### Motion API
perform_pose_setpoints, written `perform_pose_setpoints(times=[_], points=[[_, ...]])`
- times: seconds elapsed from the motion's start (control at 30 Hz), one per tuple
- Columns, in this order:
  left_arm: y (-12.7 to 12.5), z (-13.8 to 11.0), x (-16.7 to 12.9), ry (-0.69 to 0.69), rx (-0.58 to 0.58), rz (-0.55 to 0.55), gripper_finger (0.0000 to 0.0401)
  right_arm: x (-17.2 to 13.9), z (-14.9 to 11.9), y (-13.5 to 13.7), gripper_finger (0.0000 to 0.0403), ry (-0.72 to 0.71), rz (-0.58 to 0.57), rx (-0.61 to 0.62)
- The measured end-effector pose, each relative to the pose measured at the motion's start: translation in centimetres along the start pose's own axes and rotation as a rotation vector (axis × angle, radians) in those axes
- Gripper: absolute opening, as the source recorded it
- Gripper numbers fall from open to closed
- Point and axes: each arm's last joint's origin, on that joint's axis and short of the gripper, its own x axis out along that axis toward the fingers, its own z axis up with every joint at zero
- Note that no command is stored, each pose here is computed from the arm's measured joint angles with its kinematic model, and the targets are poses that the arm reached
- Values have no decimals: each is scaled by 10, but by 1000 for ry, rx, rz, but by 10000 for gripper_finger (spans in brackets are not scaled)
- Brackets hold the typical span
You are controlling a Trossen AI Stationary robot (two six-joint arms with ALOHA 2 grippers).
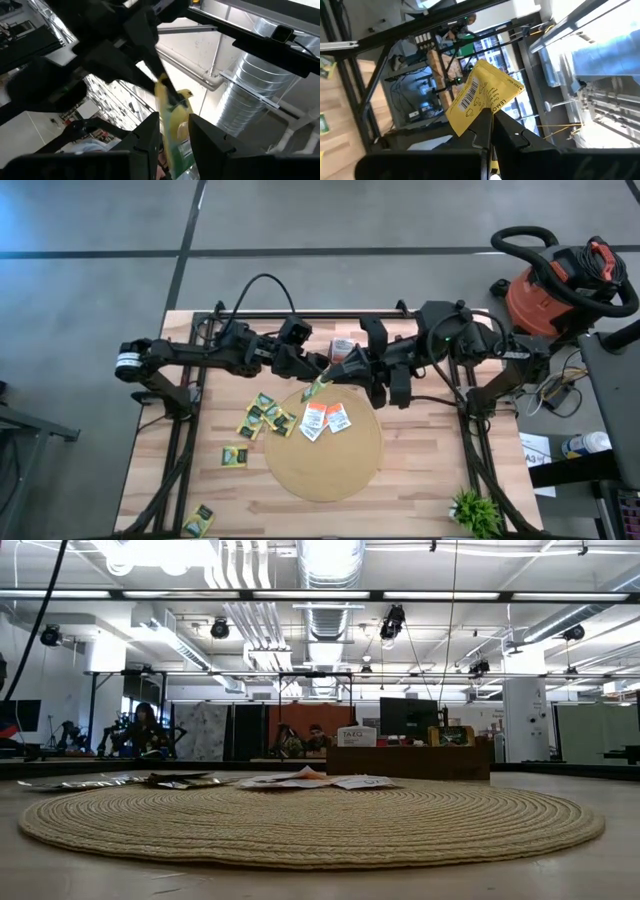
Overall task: Pick & Place Tea
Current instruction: Put the lemon tea bag into the left section of the wooden organizer
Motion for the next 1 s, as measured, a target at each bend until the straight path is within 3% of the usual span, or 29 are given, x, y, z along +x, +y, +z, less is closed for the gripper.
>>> perform_pose_setpoints(times=[0.6,1.0], points=[[1,-6,5,-15,89,7,95,-1,-13,2,8,50,48,14],[5,-4,4,-1,162,45,8,-2,-16,5,9,125,64,33]])
